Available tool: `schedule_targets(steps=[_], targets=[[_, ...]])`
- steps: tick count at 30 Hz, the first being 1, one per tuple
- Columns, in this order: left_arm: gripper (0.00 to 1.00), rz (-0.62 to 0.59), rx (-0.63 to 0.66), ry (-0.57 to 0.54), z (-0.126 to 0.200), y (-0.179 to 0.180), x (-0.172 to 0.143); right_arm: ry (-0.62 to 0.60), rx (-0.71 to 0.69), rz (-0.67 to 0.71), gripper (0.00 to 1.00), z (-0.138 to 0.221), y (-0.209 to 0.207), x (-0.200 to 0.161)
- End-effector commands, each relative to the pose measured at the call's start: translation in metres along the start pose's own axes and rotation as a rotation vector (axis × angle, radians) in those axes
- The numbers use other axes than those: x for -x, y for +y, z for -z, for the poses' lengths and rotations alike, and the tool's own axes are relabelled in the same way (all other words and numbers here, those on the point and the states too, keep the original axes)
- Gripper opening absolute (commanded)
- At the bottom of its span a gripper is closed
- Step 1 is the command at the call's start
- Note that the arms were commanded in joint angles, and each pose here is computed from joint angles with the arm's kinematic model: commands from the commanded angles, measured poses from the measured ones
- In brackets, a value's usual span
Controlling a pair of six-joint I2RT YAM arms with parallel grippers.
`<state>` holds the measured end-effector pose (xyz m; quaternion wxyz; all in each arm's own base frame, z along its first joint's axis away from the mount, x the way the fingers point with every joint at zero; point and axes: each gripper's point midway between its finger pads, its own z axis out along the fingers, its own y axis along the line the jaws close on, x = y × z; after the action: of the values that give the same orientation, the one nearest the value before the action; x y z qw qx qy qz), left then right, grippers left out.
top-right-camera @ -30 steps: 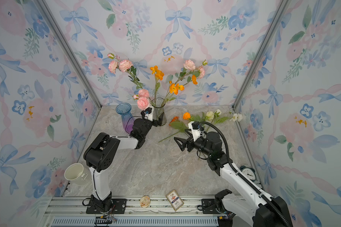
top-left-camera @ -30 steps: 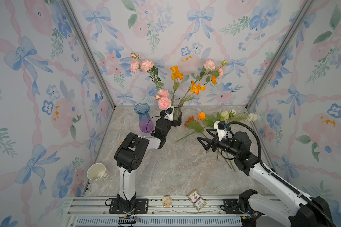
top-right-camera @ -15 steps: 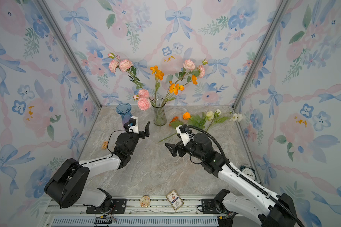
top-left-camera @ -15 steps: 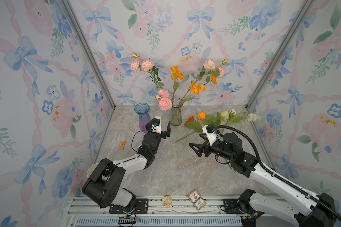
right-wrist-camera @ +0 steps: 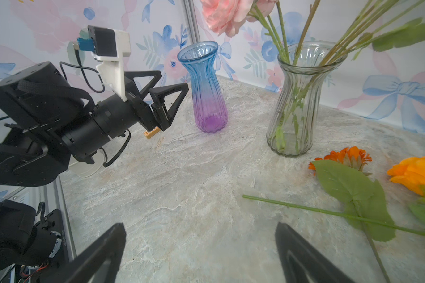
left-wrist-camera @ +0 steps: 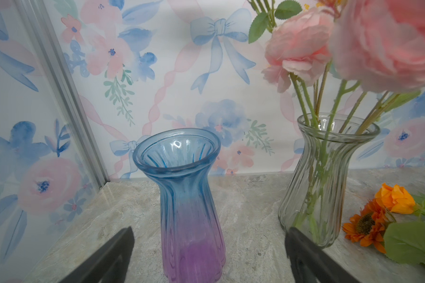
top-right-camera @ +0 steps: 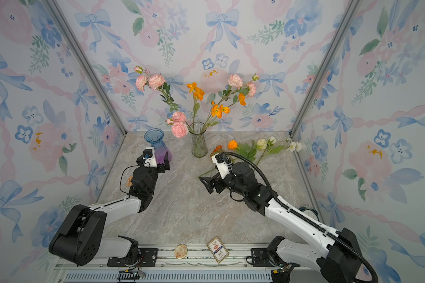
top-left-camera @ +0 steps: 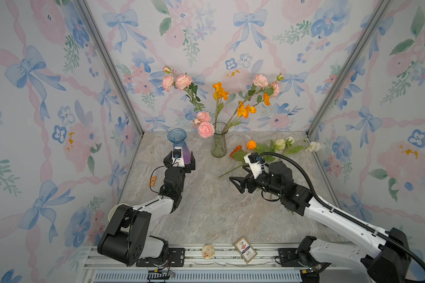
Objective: Arrange flowers in a vase
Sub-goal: Pick up the vase from the top-left of the table.
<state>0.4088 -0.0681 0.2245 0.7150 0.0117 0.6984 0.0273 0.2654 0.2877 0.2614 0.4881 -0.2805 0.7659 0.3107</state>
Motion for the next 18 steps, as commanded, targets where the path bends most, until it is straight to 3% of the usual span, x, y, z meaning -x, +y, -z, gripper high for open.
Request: schedule_targets(steps=[1, 18], targets=[[0.98, 0.010, 0.010, -0.036, -0.014, 0.004, 0.011, -0.020, 0.007, 0.031, 0.97, -0.003, 0.004, 0.013], [0.98, 0.012, 0.062, 0.003, -0.085, 0.020, -0.012, -0.119, 0.157, 0.077, 0.97, -0.021, 0.012, 0.028]])
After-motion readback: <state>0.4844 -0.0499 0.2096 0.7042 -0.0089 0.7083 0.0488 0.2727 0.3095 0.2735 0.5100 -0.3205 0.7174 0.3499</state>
